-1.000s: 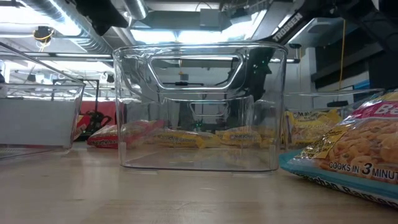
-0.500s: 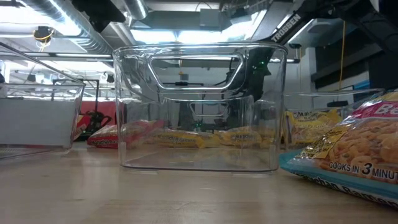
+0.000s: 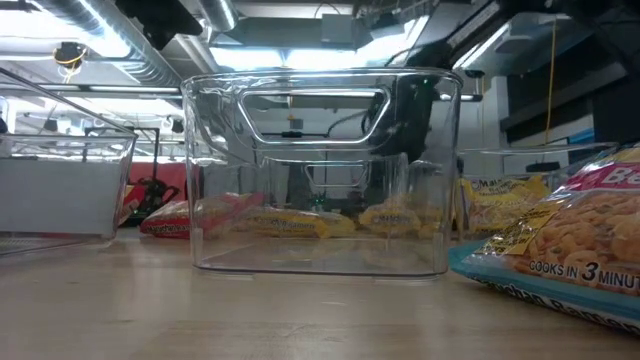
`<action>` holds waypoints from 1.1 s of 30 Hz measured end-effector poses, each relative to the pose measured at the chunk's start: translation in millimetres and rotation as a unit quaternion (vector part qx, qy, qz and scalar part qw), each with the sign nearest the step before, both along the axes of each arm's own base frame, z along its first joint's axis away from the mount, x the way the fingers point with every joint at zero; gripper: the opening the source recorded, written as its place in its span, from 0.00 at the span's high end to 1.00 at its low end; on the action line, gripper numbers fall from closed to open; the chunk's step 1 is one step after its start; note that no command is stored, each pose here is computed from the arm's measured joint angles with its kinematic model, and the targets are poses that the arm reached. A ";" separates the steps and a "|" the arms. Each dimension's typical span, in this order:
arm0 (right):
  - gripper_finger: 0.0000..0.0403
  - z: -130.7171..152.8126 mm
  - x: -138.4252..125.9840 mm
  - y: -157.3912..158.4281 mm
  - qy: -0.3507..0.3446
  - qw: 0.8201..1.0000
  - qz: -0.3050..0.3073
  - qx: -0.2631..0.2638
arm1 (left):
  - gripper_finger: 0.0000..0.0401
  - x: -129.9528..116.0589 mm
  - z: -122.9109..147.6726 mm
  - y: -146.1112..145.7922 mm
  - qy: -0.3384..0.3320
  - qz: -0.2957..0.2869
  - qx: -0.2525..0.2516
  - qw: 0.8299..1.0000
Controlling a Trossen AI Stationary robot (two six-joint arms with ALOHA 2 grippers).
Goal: Sort Maruchan noodles
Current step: Put the yellow noodle pack into the right transparent bin
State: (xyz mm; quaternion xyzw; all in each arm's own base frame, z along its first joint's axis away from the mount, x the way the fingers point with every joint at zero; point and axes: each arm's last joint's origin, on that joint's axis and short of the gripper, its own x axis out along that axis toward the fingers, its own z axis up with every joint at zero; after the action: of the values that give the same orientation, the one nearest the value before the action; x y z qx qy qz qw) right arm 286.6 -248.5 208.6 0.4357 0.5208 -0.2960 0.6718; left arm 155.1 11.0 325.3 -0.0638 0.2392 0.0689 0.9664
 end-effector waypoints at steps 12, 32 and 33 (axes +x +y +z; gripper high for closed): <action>1.00 95.1 -24.3 45.6 -0.075 0.992 0.023 -0.100 | 1.00 -0.1 0.0 0.6 0.001 0.009 0.005 1.000; 1.00 148.0 -70.1 177.7 0.052 0.992 0.092 -0.072 | 1.00 -0.1 0.0 0.6 0.001 0.009 0.005 1.000; 1.00 147.7 -70.3 181.6 0.057 0.991 0.096 -0.068 | 1.00 -0.1 0.0 0.6 0.001 0.009 0.005 1.000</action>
State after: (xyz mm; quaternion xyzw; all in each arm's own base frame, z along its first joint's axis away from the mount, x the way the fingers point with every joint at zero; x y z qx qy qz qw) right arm 216.3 -66.9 356.3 0.3195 0.5766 -0.2892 0.6942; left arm 155.0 11.6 325.3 -0.0608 0.2387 0.0792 0.9659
